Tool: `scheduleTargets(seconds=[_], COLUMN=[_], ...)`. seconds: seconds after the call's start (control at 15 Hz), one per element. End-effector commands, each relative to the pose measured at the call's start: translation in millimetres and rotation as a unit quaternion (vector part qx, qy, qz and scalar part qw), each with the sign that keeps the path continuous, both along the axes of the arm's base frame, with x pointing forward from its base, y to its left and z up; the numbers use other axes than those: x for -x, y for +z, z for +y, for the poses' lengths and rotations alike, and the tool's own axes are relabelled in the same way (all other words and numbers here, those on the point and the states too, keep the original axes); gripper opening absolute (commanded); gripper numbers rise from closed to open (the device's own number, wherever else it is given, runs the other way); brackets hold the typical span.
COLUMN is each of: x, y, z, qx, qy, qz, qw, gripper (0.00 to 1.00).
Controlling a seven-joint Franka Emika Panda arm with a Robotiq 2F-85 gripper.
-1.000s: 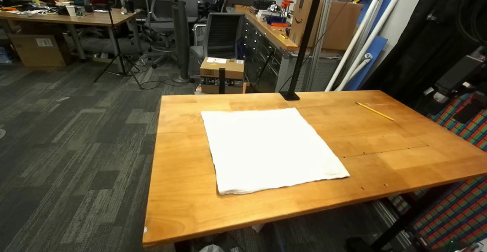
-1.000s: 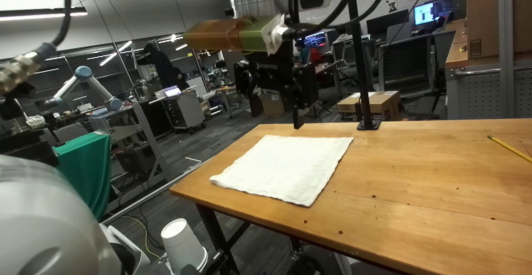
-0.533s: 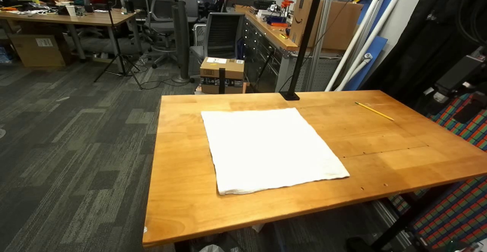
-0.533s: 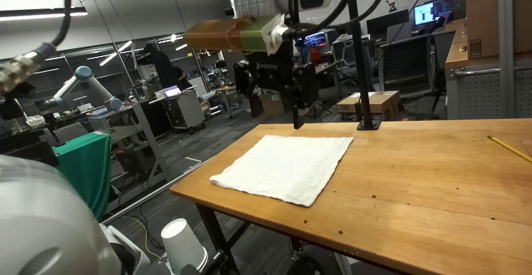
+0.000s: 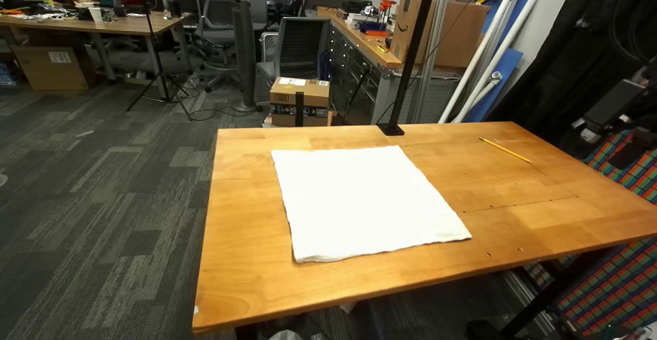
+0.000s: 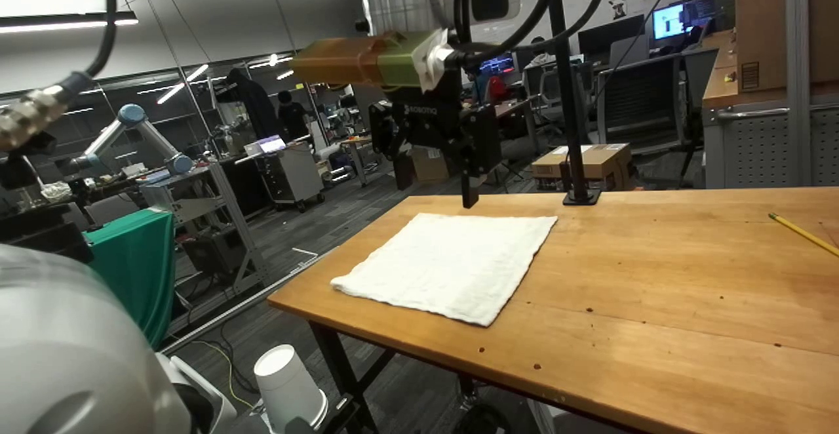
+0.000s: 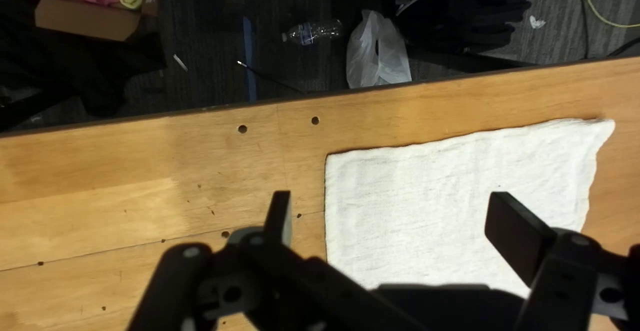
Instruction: Fold the white towel
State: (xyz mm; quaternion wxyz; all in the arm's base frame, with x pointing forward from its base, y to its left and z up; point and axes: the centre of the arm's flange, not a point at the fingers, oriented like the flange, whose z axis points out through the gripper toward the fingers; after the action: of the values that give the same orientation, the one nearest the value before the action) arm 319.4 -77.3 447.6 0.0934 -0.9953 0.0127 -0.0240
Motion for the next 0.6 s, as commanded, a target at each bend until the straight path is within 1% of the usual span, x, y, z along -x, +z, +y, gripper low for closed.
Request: scheduleTargets(seconds=[0.0,0.13,0.4,0.53], x=[-31.6,-56.2,-103.4,-125.9], y=[-17.8,-25.1,-29.8,-30.2], z=[11.8,21.9,42.9,52.5], qx=[0.029,0.04,0.06,0.068], qy=[-0.001,0.001,-0.006,-0.012], qz=[-0.003,-0.02,-0.075,-0.094], qw=[0.9996,0.999,0.9953,0.9932], gripper=[1.0,1.0,1.0,1.0])
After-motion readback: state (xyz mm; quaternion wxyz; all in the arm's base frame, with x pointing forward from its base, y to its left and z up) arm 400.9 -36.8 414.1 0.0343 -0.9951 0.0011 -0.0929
